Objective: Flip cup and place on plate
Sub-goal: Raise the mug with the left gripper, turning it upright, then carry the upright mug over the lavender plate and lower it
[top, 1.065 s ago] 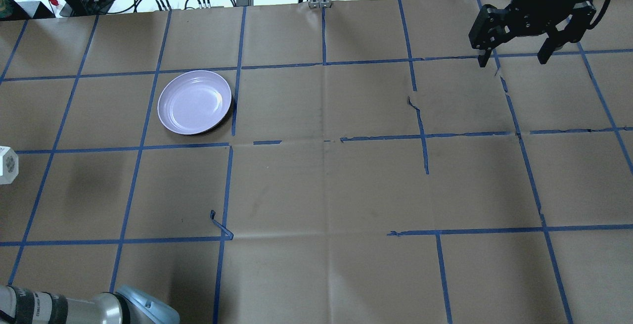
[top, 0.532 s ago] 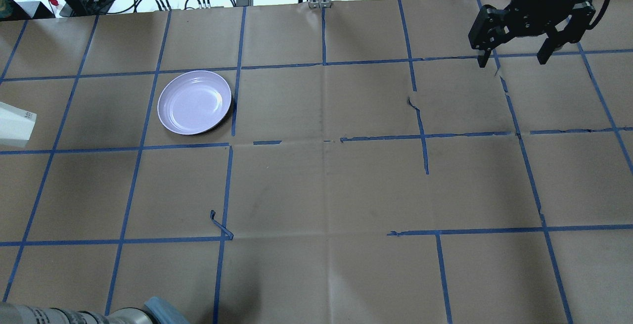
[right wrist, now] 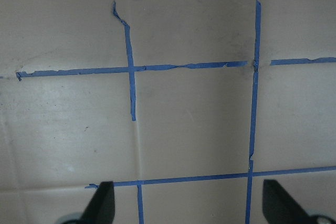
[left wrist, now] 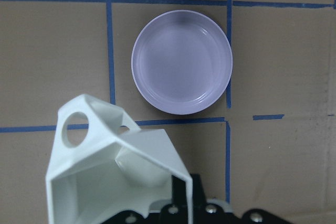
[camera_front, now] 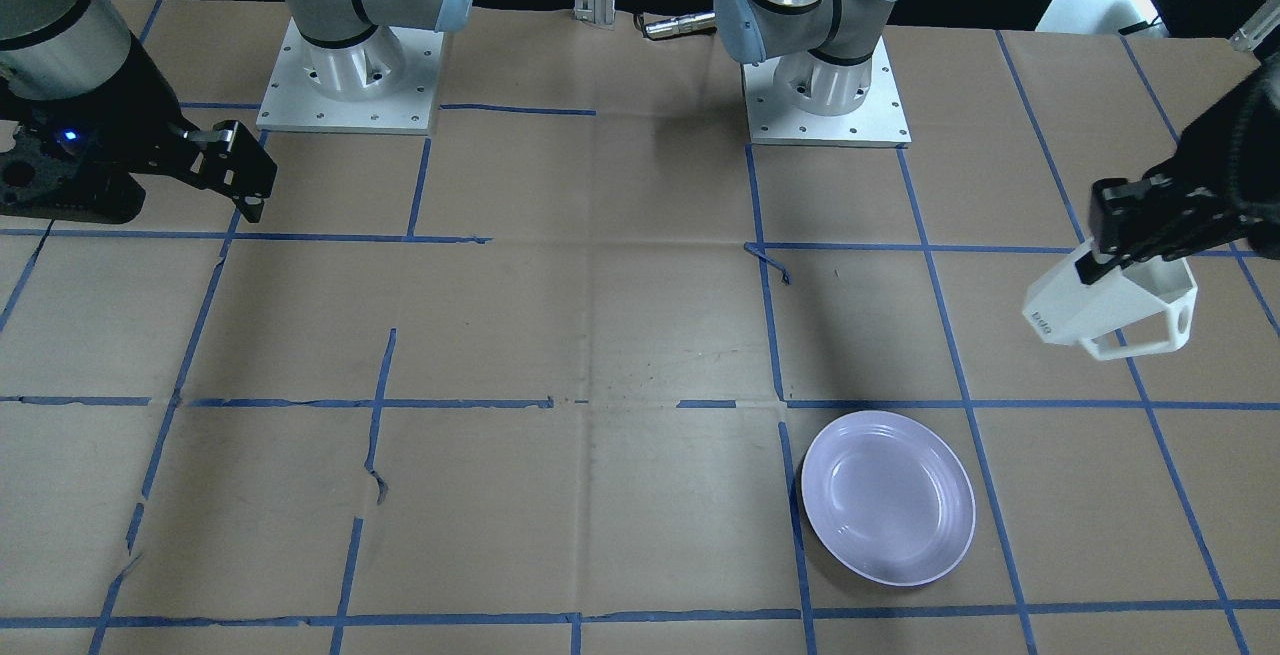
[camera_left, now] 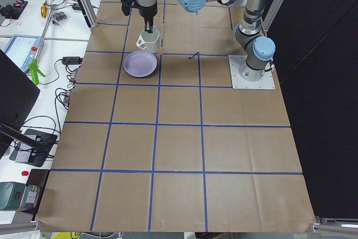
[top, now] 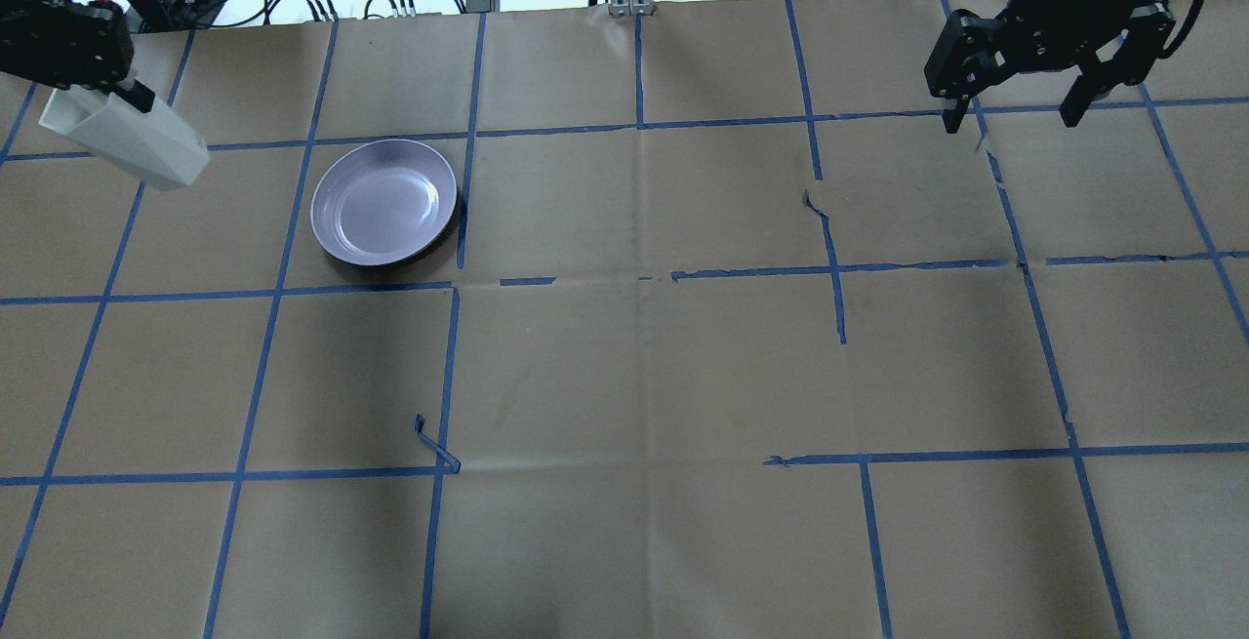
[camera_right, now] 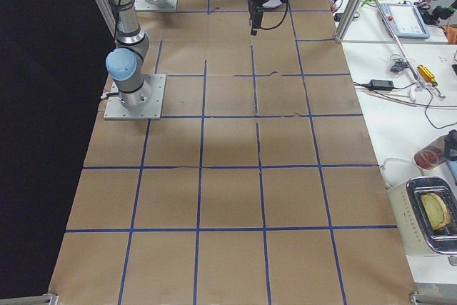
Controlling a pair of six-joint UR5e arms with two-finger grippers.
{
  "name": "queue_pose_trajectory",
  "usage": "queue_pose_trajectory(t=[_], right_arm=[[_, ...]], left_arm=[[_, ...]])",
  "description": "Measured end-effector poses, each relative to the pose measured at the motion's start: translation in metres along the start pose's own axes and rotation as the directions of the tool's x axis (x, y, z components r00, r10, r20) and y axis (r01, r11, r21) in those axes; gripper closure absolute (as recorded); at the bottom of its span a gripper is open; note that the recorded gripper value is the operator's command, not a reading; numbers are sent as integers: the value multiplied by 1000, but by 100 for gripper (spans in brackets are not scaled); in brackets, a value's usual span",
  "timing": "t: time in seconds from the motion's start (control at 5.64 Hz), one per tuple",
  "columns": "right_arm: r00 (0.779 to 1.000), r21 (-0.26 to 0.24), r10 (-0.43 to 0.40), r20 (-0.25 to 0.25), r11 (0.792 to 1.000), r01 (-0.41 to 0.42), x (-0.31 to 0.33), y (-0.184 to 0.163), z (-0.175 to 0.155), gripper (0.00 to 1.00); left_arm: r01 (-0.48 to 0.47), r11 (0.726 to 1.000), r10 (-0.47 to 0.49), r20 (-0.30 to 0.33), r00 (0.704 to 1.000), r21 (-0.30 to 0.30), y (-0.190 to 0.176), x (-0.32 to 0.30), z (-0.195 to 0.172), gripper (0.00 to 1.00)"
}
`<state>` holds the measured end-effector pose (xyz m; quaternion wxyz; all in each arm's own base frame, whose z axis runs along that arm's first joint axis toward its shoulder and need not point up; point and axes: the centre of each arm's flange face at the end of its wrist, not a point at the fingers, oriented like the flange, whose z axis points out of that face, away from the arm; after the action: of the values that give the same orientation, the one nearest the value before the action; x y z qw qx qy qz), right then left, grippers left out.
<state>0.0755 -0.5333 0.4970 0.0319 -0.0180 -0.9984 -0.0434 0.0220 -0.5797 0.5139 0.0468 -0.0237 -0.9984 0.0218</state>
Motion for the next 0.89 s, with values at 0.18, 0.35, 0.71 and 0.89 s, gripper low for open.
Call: queue_pose_trajectory(t=[0.18,0.35,0.71,0.89], right_arm=[[1000,0,0,0,1000,0,0,0,0,0],[1000,0,0,0,1000,0,0,0,0,0],[1000,0,0,0,1000,0,0,0,0,0],[1000,0,0,0,1000,0,0,0,0,0]], left_arm=[[-54,999,54,65,996,5,-15,51,16,100],[-80,997,79,103,992,7,-32,75,41,100],[-101,995,99,144,985,8,-61,76,115,100],[-105,994,100,154,983,29,-70,71,158,100]])
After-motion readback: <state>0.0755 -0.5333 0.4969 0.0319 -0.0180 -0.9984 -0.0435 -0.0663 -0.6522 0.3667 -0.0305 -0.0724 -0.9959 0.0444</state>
